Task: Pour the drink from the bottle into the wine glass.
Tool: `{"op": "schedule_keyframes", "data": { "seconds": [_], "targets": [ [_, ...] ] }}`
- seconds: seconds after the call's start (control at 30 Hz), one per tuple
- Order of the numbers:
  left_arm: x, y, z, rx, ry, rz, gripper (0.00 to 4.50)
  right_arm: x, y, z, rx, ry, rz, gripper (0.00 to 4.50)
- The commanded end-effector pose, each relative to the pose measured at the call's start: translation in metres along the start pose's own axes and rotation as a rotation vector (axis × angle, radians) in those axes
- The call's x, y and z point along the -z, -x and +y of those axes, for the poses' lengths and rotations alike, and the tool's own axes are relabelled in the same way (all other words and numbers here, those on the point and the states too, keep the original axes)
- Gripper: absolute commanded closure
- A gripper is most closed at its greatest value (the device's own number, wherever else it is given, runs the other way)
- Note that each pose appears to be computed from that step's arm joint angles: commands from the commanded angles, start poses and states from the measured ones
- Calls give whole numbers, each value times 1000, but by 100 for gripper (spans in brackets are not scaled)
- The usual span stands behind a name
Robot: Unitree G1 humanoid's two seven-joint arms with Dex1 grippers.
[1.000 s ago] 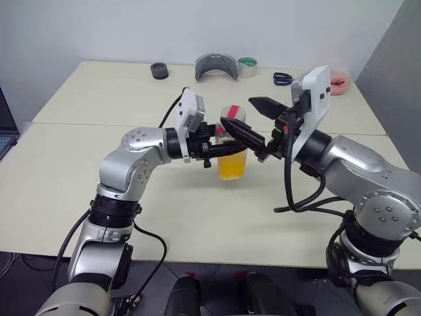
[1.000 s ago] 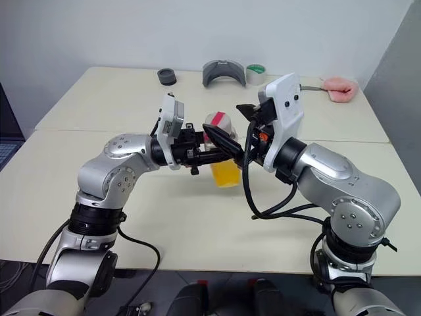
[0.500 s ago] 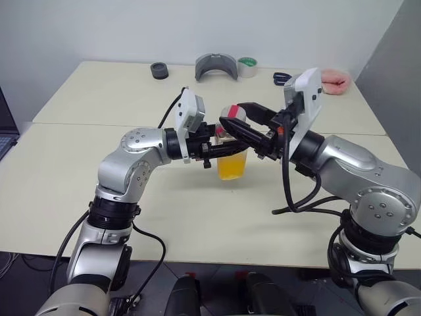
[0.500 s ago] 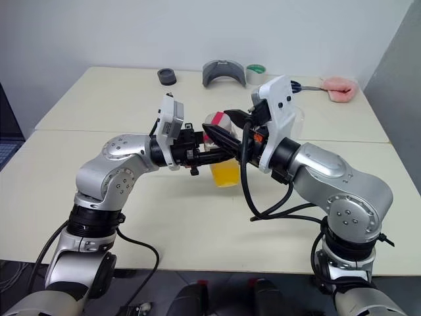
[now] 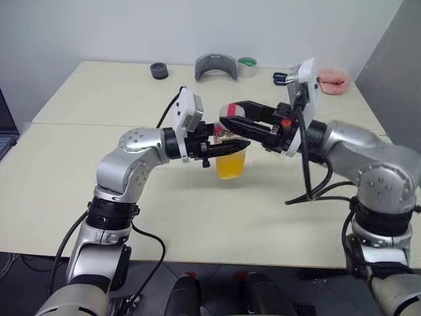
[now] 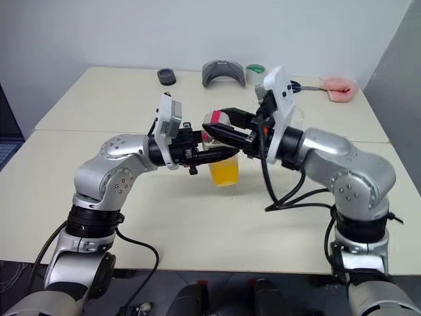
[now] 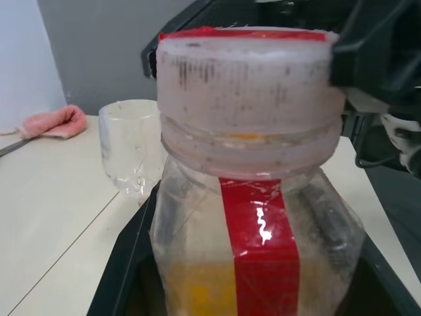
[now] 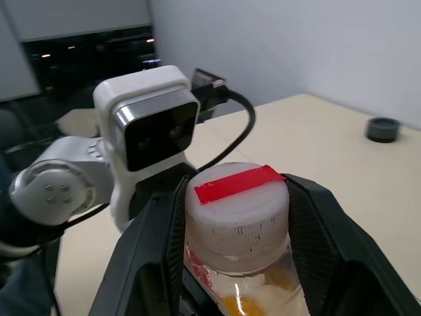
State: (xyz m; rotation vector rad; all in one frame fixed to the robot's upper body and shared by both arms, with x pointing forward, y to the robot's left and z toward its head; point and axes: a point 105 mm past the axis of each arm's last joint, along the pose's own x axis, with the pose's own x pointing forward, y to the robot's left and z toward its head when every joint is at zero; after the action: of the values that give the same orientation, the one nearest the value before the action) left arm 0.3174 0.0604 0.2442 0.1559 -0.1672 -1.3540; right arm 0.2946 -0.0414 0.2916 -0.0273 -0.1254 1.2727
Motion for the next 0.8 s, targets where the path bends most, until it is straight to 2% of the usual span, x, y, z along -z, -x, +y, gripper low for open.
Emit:
{"op": "schedule_keyframes", "data": {
  "seconds": [0.03,0.13,0.3,0.53,0.57,0.7,0.8],
  "targets": [
    [-14,1,-6,24,-42,-21,255,-11,-11,11,-319,70,-39,266],
    [-16,0,-10,29,-43,-18,255,-4,-21,0,-447,108,-16,266],
    [-15,2,-12,25,-39,-9,255,-5,-28,-13,-489,148,-9,266],
    [-16,2,-10,11,-37,-11,255,-9,6,-9,-460,137,46,23],
    [-15,2,-10,11,-36,-12,255,-11,11,-7,-446,131,51,2],
    [-13,1,-9,13,-28,-18,255,-18,34,5,-334,95,60,2],
    [-13,-1,-8,14,-27,-25,255,-20,39,9,-210,95,47,2]
  ]
}}
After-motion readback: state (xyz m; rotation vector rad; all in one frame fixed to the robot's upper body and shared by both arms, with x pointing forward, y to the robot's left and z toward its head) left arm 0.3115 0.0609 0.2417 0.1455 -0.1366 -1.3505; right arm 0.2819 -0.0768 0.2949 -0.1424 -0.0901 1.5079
